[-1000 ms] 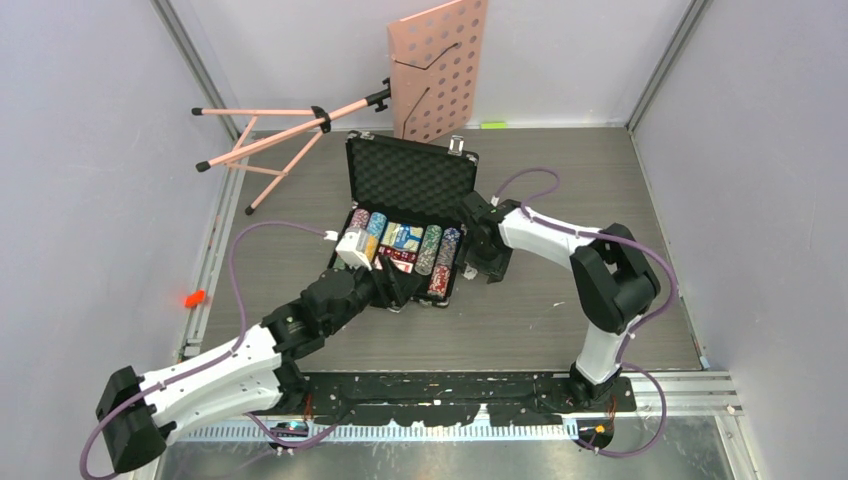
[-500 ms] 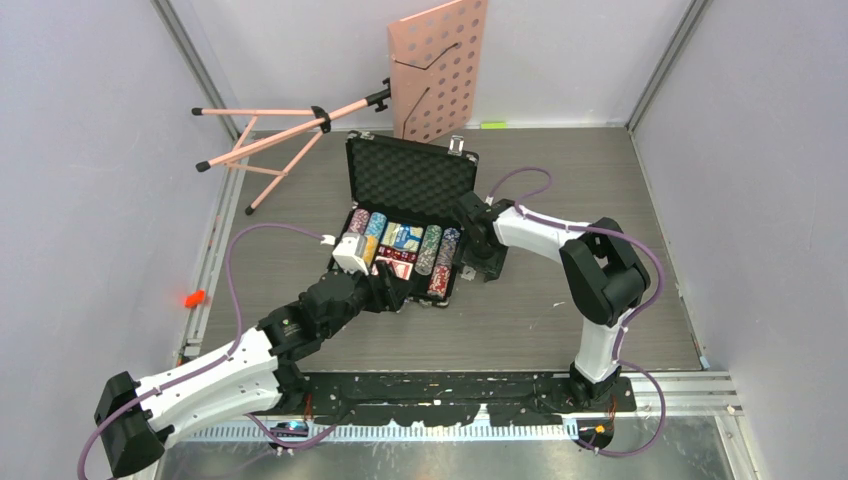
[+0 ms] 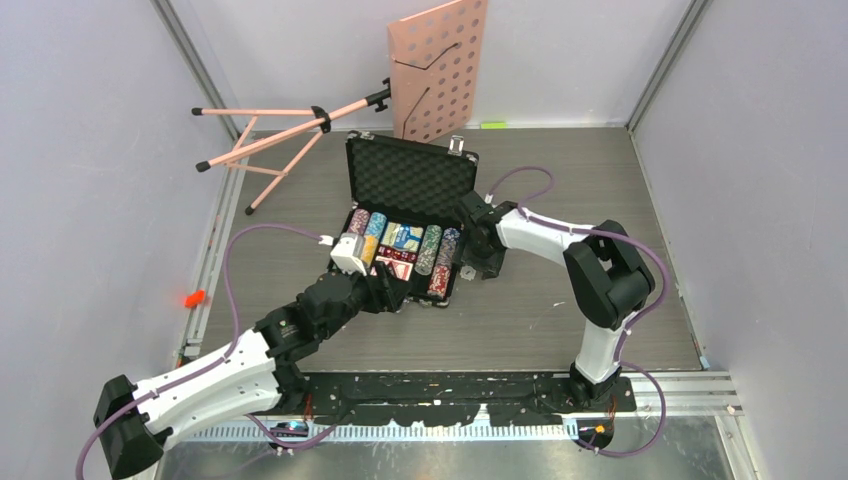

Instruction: Pack up texas hold em set

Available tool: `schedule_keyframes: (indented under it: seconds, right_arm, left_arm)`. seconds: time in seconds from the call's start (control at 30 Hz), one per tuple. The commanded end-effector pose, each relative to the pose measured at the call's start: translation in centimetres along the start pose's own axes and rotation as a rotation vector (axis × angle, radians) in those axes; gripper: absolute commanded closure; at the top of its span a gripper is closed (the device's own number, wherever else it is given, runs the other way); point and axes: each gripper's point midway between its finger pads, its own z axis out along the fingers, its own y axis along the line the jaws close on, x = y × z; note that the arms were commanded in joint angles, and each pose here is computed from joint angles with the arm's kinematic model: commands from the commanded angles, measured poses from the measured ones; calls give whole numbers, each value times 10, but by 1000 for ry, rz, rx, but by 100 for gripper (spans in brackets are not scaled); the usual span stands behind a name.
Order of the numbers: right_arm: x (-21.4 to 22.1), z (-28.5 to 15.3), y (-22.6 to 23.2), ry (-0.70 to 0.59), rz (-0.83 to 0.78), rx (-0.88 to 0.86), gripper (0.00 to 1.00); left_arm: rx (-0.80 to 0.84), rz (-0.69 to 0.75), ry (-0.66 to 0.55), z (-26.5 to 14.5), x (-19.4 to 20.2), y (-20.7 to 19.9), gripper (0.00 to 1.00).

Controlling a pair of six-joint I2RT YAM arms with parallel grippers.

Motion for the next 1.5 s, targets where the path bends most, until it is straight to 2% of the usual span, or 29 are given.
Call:
schedule_keyframes:
  seconds: [0.0, 0.4, 0.77, 0.83, 0.9, 0.97, 1.03, 1.13, 1.3, 1.47]
  right_arm:
    - [-6, -6, 19, -25, -6, -83, 37]
    - [23, 25, -14, 51, -27, 45, 37]
    - [29, -10, -78, 4, -82, 221, 46]
    - [31, -16, -84, 4, -84, 227, 48]
    - [33, -21, -88, 6, -85, 230, 55]
    - [32, -25, -90, 4, -88, 234, 66]
    - [30, -31, -91, -7, -86, 234, 71]
    - [25, -42, -83, -30, -77, 189, 67]
    - [18, -53, -71, -41, -80, 138, 52]
    - [20, -49, -73, -35, -93, 142, 45]
  left_arm:
    - [0, 7, -26, -1, -6, 0, 33]
    - [1, 15, -25, -3, -6, 1, 33]
    - [5, 22, -19, -3, -6, 0, 33]
    - [11, 21, -19, -3, -6, -1, 33]
    - [13, 19, -12, -1, -4, -2, 33]
    - [18, 15, -4, 0, -3, -3, 33]
    - [25, 11, 0, 0, -2, -5, 33]
    - [27, 7, 1, 0, -2, -5, 33]
    - [32, 2, 5, 1, -3, -8, 33]
    - [33, 2, 9, 2, -2, -8, 33]
